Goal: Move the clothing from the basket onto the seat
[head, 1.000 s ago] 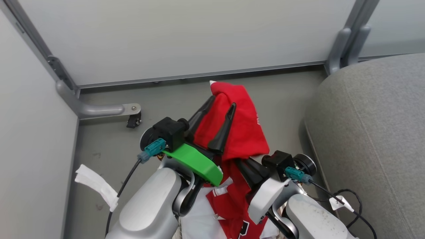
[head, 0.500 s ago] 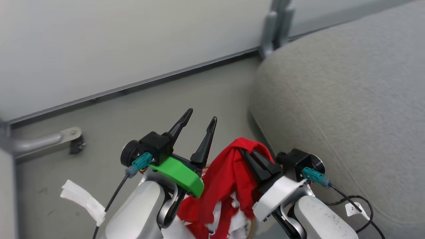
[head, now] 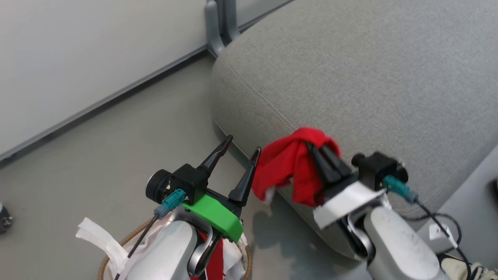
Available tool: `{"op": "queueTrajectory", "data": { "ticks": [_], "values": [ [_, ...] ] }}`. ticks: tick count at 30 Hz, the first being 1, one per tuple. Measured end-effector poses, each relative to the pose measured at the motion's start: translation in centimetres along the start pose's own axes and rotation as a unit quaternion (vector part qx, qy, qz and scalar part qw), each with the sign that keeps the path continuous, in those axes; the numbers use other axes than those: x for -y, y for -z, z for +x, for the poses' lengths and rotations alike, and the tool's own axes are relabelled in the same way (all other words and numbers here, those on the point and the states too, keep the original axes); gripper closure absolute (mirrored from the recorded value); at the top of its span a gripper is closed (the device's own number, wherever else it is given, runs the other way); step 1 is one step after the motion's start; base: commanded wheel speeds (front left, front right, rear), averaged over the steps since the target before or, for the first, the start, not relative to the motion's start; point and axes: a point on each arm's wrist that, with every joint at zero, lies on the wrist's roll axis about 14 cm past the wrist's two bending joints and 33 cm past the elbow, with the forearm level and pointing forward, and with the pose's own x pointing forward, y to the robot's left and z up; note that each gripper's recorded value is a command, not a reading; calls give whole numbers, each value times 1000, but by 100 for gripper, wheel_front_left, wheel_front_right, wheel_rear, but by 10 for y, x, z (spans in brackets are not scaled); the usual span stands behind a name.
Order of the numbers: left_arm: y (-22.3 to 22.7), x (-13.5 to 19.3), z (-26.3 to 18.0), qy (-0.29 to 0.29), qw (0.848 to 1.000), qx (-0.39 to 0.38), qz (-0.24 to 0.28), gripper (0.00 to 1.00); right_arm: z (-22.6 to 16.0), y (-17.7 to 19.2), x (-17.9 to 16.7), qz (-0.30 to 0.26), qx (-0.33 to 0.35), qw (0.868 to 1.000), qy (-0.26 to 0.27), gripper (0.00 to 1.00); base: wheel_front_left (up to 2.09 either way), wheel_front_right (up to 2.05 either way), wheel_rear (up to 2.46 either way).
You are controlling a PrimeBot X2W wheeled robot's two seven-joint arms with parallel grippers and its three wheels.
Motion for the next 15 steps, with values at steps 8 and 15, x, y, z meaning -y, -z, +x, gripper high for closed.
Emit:
{"op": "queueTrajectory", "data": {
  "ticks": [8,15],
  "values": [
    [32,-14,-2,16,999,-26,-17,0,56,-51,36,-113,49,992,1,100,0,0,0],
    [54,-53,-9,5,999,-35,-25,0,118,-92,77,-239,72,968,7,100,0,0,0]
  ]
}}
